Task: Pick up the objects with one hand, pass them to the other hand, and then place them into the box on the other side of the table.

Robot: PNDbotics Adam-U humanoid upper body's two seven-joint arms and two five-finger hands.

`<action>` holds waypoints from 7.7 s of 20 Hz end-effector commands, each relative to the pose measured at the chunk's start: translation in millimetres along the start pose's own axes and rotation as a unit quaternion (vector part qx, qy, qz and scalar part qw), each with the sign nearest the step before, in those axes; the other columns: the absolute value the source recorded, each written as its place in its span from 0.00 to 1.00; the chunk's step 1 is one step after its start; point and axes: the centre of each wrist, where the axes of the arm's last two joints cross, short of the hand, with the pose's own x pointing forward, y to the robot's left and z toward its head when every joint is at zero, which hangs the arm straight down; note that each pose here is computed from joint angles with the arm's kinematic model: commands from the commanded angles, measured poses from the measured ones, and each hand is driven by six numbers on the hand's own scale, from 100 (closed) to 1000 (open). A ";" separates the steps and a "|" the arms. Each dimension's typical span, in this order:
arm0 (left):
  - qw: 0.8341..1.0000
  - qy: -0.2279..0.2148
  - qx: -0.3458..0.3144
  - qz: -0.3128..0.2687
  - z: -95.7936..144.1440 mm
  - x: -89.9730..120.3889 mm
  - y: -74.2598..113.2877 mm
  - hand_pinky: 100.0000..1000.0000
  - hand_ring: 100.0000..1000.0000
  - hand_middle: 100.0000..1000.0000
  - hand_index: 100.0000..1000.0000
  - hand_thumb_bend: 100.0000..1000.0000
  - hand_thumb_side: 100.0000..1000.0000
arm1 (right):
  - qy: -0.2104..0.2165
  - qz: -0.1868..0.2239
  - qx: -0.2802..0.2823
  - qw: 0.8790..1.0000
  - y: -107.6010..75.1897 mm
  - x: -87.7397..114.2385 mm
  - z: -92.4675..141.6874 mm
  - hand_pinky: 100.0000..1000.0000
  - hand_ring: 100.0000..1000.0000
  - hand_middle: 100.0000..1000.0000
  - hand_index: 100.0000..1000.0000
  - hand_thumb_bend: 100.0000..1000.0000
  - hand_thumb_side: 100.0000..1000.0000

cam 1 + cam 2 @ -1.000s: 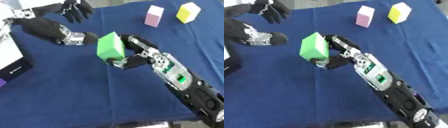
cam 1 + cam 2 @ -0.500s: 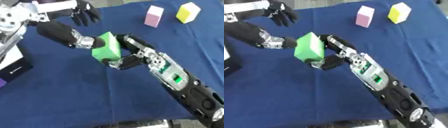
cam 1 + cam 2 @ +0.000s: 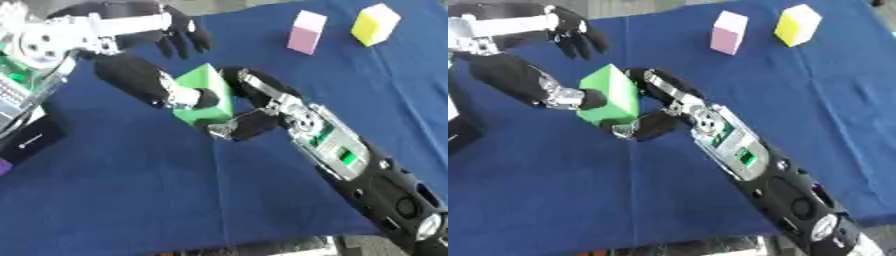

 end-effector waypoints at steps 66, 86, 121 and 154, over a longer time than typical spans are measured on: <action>0.998 0.042 0.047 -0.010 -14.6 -20.8 -13.1 0.65 0.51 0.38 0.44 0.18 0.15 | -0.021 0.013 0.037 0.999 -0.2 31.5 -2.3 0.80 0.75 0.61 0.65 0.34 0.10; 0.995 0.058 0.079 -0.016 -3.9 -26.1 -10.7 0.63 0.49 0.36 0.43 0.21 0.10 | 0.001 0.074 0.076 0.994 -5.6 30.9 -0.5 0.86 0.87 0.79 0.81 0.46 0.22; 0.968 0.163 0.187 0.025 74.5 -78.4 -8.6 0.62 0.48 0.35 0.42 0.20 0.07 | 0.026 0.078 0.034 0.996 -15.8 28.3 4.3 0.85 0.87 0.80 0.81 0.46 0.24; 0.834 0.467 0.274 0.105 159.3 -240.9 -29.2 0.61 0.49 0.36 0.42 0.21 0.06 | 0.010 0.082 -0.051 0.995 -36.7 43.4 3.2 0.85 0.85 0.79 0.80 0.42 0.30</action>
